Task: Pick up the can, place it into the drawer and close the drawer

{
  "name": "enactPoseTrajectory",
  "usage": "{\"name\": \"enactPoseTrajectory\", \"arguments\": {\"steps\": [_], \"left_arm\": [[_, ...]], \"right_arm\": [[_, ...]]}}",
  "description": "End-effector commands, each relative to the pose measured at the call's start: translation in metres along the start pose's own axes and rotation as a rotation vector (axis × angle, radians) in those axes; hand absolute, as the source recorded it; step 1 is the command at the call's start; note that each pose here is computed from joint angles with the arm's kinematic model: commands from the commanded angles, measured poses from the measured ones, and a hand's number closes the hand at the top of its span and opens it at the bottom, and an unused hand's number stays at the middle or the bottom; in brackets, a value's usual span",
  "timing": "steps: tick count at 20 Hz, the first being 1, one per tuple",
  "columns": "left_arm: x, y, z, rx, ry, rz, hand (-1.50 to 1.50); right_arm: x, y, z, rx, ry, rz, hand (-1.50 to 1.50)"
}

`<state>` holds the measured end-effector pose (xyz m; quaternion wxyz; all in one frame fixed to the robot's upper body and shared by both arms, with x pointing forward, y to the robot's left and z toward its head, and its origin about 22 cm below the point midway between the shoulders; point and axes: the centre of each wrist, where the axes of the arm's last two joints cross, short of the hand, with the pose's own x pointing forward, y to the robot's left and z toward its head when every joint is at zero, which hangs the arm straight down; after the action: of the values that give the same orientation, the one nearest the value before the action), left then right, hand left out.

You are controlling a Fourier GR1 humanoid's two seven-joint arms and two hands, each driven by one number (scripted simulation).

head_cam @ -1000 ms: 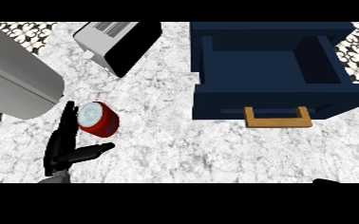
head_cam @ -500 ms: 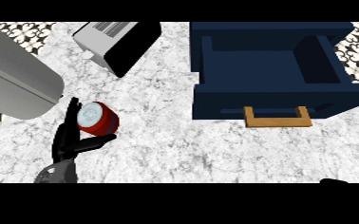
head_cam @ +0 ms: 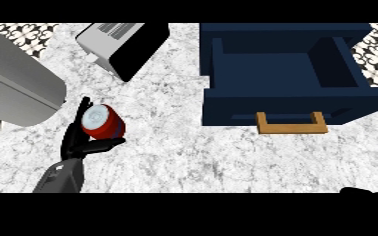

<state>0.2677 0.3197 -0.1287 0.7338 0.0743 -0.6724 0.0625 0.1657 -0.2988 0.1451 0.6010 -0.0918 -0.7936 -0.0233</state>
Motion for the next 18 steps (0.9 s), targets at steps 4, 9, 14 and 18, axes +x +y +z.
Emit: {"name": "enactPoseTrajectory", "arguments": {"steps": [4, 9, 14, 18], "left_arm": [[0.008, -0.009, -0.018, -0.107, -0.004, 0.046, 1.50], [0.016, -0.013, -0.029, -0.136, -0.050, 0.087, 1.50], [-0.001, -0.047, -0.017, -0.168, -0.088, 0.112, 1.50], [0.019, -0.058, -0.037, -0.152, -0.101, 0.147, 1.50]], "right_arm": [[-0.005, -0.002, 0.002, -0.010, -0.018, 0.011, -1.50], [-0.030, -0.005, 0.014, -0.015, -0.012, -0.009, -1.50], [-0.003, 0.012, -0.009, -0.018, -0.015, 0.009, -1.50], [0.001, -0.001, 0.005, -0.021, -0.016, 0.013, -1.50]]}}
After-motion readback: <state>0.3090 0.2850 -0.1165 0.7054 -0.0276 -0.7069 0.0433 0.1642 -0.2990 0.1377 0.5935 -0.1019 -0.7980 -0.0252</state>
